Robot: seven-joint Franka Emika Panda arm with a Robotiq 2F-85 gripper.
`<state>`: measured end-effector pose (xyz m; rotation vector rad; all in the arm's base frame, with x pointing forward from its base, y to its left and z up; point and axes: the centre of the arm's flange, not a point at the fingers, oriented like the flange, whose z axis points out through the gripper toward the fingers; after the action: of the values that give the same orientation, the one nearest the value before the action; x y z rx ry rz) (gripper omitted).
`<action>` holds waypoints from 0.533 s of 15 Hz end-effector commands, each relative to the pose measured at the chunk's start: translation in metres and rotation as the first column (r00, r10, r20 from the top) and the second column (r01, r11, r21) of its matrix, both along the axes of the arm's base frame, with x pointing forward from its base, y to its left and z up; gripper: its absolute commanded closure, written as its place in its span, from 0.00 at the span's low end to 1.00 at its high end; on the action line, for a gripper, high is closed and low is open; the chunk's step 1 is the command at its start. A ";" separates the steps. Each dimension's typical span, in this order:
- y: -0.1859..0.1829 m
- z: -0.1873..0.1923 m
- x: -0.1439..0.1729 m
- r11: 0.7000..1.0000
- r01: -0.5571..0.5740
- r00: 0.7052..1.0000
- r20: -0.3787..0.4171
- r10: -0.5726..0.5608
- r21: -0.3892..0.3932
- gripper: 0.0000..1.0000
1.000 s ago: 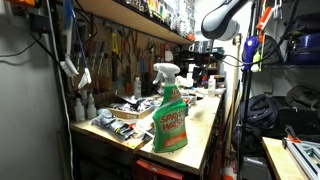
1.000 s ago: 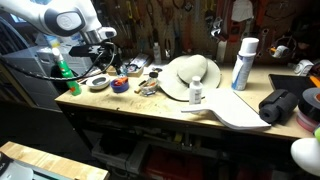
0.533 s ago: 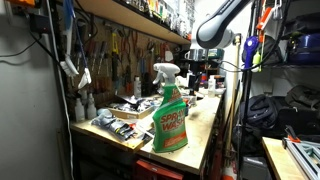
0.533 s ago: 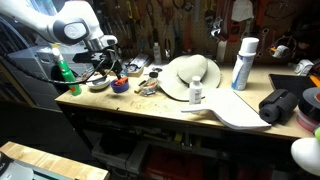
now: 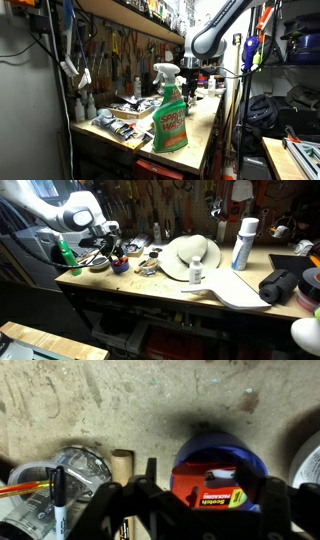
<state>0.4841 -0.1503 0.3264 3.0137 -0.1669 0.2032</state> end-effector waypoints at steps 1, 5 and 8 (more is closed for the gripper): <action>-0.010 -0.009 0.016 0.998 0.040 0.999 -0.003 -0.040 -0.046 0.19; -0.008 -0.016 0.024 0.998 0.042 0.999 -0.023 -0.043 -0.039 0.34; -0.007 -0.019 0.026 0.999 0.033 0.999 -0.030 -0.034 -0.032 0.64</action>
<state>0.5058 -0.1590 0.3131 2.9792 -0.2047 0.1838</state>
